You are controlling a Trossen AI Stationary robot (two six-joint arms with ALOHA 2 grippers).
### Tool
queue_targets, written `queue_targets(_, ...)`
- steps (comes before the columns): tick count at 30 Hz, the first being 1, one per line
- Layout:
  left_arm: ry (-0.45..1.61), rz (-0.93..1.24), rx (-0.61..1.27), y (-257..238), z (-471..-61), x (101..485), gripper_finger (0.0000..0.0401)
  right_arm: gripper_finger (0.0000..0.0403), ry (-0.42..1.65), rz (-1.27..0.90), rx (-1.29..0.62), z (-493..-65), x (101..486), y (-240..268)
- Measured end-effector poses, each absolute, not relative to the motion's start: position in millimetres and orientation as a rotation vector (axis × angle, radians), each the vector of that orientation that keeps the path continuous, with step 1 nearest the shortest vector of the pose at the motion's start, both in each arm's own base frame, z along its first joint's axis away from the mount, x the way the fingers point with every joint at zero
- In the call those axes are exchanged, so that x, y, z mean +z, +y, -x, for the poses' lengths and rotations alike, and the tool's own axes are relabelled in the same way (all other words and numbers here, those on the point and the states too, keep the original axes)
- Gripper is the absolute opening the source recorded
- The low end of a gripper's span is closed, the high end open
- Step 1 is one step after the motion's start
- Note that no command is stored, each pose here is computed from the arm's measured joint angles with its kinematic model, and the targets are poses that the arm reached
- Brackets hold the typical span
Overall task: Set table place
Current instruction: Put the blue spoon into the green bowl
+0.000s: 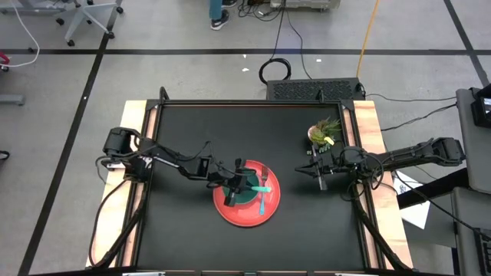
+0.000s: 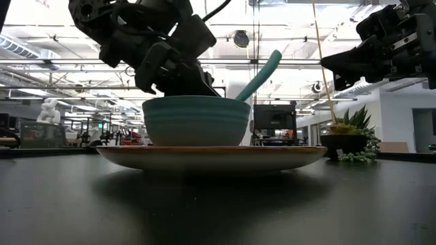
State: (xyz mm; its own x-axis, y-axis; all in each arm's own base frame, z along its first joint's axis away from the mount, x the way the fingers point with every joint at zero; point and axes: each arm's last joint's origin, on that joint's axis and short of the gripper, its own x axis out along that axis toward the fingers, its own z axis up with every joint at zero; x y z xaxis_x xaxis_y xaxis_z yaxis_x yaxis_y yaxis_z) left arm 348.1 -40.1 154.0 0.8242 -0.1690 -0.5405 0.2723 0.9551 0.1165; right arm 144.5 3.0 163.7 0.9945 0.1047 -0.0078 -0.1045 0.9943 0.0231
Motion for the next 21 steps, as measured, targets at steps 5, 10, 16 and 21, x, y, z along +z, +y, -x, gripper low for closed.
queue_targets(5,0.553,-0.201,-0.245,-40.3,-348.1,154.1,0.0033,0.0,0.009,-0.022,0.105,-144.5,163.6,3.0)
queue_targets(10,0.558,-0.2,-0.246,-40.3,-347.8,153.7,0.0033,0.0,0.009,-0.021,0.104,-144.5,163.7,3.0)
queue_targets(16,0.575,-0.207,-0.25,-40.2,-346.8,152.3,0.0033,0.0,0.009,-0.02,0.104,-144.5,163.7,3.0)
queue_targets(21,0.591,-0.228,-0.259,-40.1,-345.8,151.0,0.0033,0.0,0.009,-0.02,0.104,-144.5,163.6,3.0)
